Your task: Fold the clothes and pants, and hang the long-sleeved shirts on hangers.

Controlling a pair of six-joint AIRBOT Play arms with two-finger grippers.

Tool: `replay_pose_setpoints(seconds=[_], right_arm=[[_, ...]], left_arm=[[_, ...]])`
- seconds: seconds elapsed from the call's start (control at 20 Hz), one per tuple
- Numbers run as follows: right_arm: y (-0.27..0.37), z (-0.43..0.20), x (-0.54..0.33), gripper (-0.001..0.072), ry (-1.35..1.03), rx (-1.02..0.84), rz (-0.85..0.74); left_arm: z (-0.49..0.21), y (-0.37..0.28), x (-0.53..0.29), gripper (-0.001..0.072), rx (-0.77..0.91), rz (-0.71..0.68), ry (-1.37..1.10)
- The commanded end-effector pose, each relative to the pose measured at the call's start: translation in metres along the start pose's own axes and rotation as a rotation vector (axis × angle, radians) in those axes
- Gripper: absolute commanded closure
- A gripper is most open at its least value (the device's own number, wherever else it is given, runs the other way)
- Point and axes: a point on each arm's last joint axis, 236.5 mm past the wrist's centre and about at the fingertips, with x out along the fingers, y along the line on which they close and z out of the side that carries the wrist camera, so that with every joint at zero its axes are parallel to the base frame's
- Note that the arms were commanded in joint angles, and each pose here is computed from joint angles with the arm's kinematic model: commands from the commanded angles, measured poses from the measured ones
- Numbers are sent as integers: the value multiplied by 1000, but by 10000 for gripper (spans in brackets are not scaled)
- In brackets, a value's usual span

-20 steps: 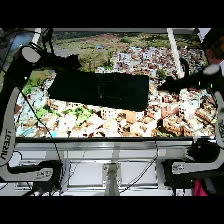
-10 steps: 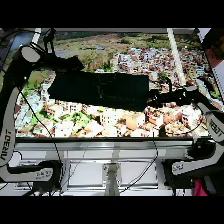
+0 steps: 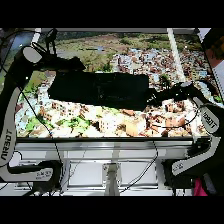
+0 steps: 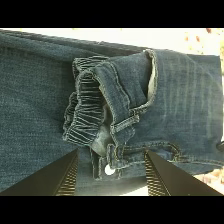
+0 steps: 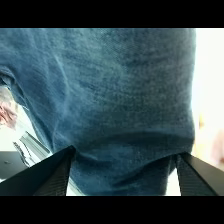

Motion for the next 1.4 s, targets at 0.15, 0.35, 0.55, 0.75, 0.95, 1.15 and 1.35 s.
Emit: replay_pose_setpoints(seconds=[0.15,0.35,0.55,0.75,0.95,1.15,1.35], right_arm=[[-10,34,-44,36,-94,39,-15],[7,40,-41,37,-104,-4,25],[3,42,-21,39,-70,26,46],[12,37,11,56,-25,46,84],[26,22,42,81,35,7,67],[33,8,40,654,99,55,90],[25,2,9,651,114,54,80]], left_arm=[[-4,-9,4,238,16,-11,11],[-9,-20,8,238,39,-24,23],[-13,-27,11,238,68,-34,32],[-15,-25,15,238,66,-29,40],[-21,-17,27,238,53,-23,67],[-36,-3,53,364,27,-11,129],[-69,11,97,692,0,0,237]])
